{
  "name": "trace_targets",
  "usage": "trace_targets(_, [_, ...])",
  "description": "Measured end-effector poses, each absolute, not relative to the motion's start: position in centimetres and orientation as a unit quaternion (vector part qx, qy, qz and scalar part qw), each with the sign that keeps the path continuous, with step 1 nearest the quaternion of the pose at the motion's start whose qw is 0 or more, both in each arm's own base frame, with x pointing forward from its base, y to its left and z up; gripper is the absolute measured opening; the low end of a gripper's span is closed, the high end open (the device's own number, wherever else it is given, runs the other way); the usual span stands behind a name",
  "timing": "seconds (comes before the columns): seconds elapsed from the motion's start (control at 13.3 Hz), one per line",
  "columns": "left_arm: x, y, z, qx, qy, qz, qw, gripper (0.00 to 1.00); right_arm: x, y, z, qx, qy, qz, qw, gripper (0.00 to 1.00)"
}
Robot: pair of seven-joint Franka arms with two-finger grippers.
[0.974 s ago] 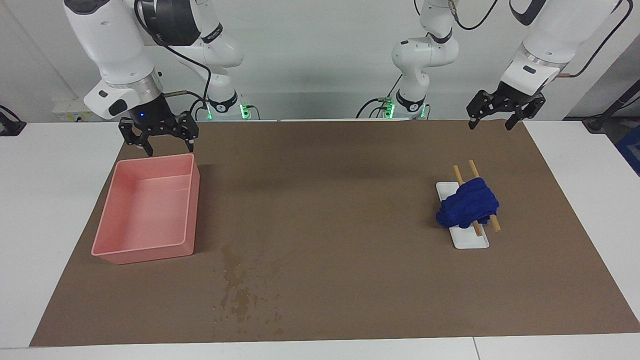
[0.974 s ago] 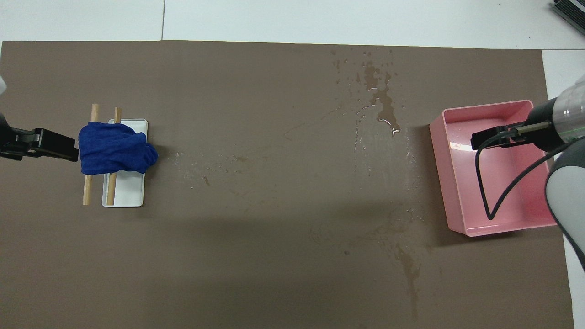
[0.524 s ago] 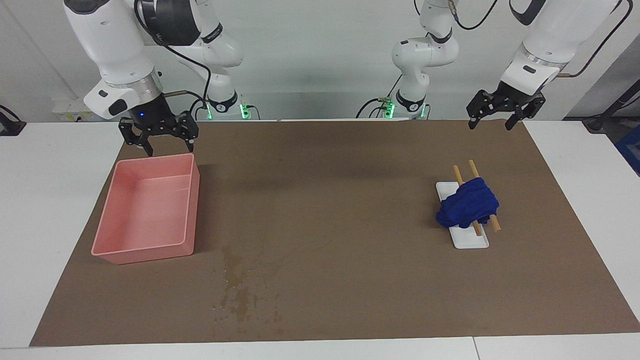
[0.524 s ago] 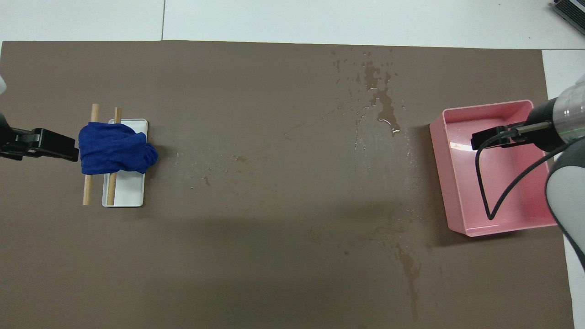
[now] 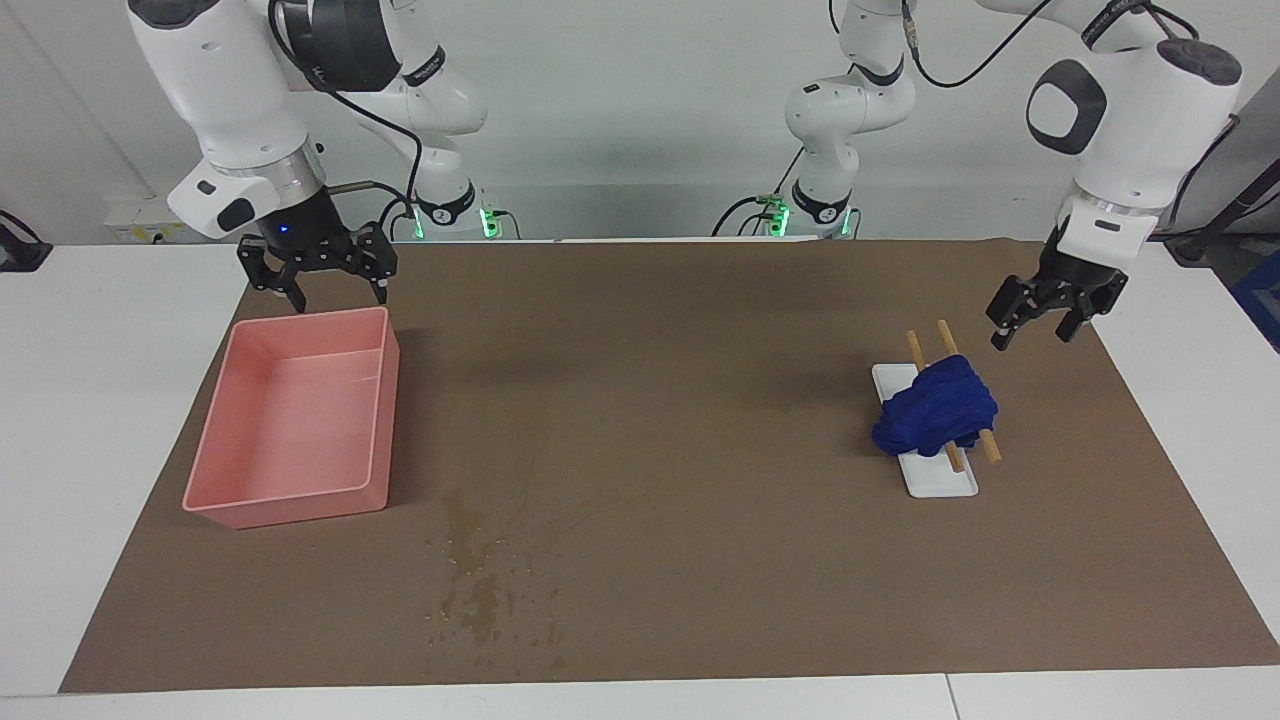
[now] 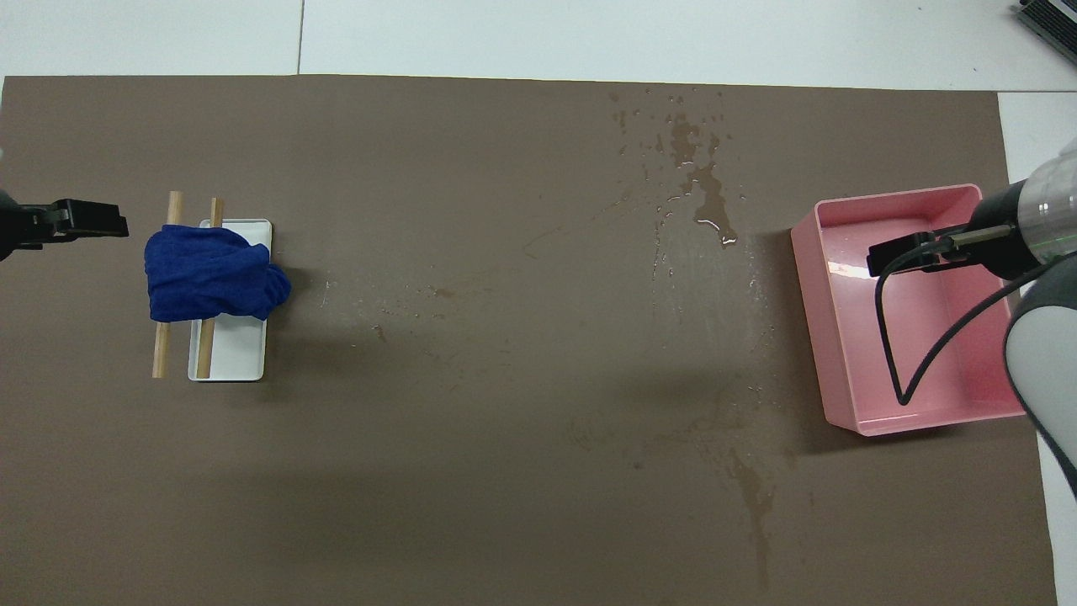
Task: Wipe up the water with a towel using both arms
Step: 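Grasp the blue towel on the white tray with the left gripper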
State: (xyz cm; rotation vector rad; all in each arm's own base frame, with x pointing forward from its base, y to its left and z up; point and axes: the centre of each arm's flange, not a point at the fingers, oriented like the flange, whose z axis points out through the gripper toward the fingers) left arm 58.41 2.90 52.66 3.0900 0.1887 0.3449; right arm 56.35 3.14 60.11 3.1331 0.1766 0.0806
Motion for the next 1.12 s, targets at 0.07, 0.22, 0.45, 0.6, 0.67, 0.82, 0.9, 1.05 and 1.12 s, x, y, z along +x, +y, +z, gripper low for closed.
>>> trace_targets(0.07, [58.6,2.6,50.3,0.991,0.071,0.117,0.016,1.0,56.4,3.1,60.1,0.998,0.056,0.026,0.001,1.0])
trace_targets(0.22, [57.8,1.8,45.5,0.99,0.073,0.121,0.017,1.0,56.4,3.1,60.1,0.998,0.056,0.026,0.001,1.0])
trace_targets(0.45, [56.7,1.7,42.1,0.99,0.073,0.122,0.017,0.99,56.4,3.1,60.1,0.998,0.056,0.026,0.001,1.0])
trace_targets(0.6, [56.7,1.7,42.2,0.989,0.076,0.123,0.017,0.81,56.4,3.1,60.1,0.998,0.056,0.026,0.001,1.0])
trace_targets(0.67, [56.7,1.7,42.2,0.989,0.077,0.124,0.017,0.69,56.4,3.1,60.1,0.998,0.056,0.026,0.001,1.0])
trace_targets(0.82, [56.7,1.7,42.3,0.989,0.079,0.124,0.017,0.42,56.4,3.1,60.1,0.998,0.056,0.026,0.001,1.0])
trace_targets(0.9, [56.7,1.8,42.4,0.989,0.08,0.125,0.017,0.32,56.4,3.1,60.1,0.998,0.056,0.026,0.001,1.0])
trace_targets(1.05, [56.7,1.8,42.6,0.989,0.08,0.127,0.017,0.29,56.4,3.1,60.1,0.998,0.056,0.026,0.001,1.0])
trace_targets(1.12, [56.7,1.9,43.1,0.988,0.08,0.132,0.016,0.25,56.3,3.1,60.1,0.998,0.056,0.025,0.001,1.0])
